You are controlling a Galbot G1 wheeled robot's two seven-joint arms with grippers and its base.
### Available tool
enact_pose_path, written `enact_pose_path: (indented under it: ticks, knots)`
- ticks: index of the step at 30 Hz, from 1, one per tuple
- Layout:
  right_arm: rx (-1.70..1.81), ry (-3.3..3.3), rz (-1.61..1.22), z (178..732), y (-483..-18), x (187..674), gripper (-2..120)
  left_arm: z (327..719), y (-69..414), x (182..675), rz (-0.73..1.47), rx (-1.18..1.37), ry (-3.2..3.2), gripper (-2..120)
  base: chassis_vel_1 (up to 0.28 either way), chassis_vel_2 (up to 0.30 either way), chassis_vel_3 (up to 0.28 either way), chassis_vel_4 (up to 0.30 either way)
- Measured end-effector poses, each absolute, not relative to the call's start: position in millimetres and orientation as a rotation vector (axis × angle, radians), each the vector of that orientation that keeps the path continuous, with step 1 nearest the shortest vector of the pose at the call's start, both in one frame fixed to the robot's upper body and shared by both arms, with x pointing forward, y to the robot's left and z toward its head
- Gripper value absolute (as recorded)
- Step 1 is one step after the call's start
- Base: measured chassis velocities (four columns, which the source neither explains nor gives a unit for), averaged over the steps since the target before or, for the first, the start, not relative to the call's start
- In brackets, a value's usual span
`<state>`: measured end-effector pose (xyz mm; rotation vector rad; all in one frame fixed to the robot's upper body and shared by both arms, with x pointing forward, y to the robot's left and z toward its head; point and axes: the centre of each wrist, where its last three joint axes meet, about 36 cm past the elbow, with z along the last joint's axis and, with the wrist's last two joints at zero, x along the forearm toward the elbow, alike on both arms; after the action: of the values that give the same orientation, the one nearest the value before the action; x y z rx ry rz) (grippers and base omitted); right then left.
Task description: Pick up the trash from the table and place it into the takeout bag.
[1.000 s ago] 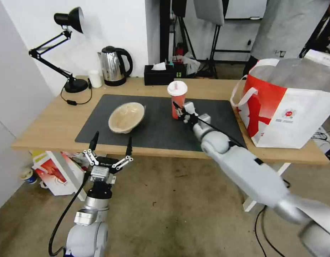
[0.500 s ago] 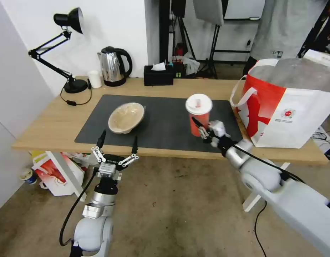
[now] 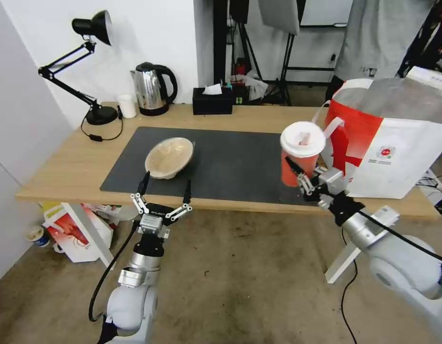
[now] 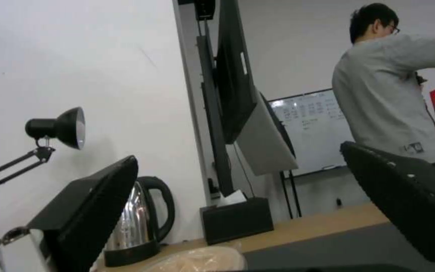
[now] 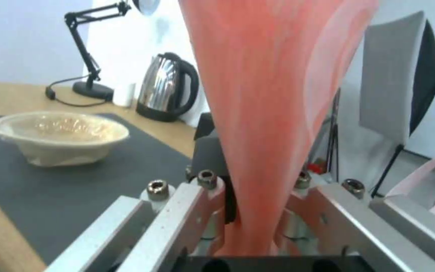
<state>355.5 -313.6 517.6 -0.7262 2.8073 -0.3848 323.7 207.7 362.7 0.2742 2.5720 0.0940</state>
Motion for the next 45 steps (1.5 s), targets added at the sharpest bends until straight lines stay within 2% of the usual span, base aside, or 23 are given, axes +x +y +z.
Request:
enact_pose_path:
  ticks: [11,27,40,45]
  knots:
    - [-0.684,2.748,-0.425,558,-324,371,6,363,211,324,0.088,0.275,2.569,100,0.000,0.000,0.000,0.000]
    - [-0.493,2.732,-0.518,640,-390,408,6,363,204,321,0.076,0.284,2.565,100,0.000,0.000,0.000,0.000]
    - [-0.309,2.721,-0.579,676,-439,446,6,363,200,321,0.080,0.302,2.563,100,0.000,0.000,0.000,0.000]
    - [-0.275,2.751,-0.578,668,-448,466,6,364,198,322,0.079,0.309,2.560,100,0.000,0.000,0.000,0.000]
